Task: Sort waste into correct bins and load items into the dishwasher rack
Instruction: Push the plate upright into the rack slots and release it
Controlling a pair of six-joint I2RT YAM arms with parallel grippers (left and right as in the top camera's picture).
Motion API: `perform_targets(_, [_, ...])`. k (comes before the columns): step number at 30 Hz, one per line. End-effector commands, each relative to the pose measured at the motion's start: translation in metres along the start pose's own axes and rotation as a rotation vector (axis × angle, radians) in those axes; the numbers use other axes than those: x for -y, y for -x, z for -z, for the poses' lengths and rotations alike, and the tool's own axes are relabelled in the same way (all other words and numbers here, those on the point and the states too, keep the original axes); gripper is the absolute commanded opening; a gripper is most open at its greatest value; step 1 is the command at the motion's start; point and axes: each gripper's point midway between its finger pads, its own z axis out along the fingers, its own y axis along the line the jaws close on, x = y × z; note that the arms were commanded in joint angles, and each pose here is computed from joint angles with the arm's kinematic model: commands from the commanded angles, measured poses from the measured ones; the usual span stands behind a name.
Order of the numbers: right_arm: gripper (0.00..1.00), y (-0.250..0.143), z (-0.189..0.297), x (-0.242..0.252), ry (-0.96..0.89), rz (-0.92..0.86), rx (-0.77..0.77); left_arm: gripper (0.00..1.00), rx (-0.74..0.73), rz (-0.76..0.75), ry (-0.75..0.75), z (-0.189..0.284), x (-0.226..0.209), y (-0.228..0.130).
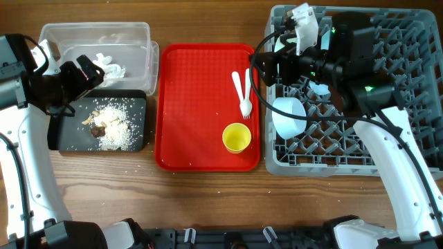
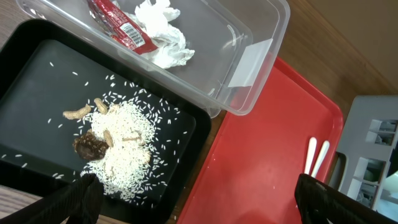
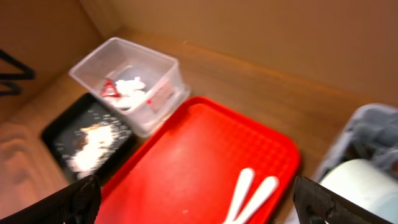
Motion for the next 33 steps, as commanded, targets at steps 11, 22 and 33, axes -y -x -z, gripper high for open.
perform_targets(11, [0.98,-0.035,-0.014,-0.004,0.055,-0.289,-0.142,1.00,0.007,-0.023,-0.012,0.002,0.002,0.004])
perform_targets(22, [0.98,-0.056,0.001,0.046,-0.199,-0.425,-0.183,1.00,0.007,-0.022,-0.012,0.002,0.002,0.004])
perform_targets(33, [0.99,-0.067,0.072,0.111,-0.383,-0.582,-0.128,1.00,0.047,0.146,-0.058,0.003,0.011,0.015])
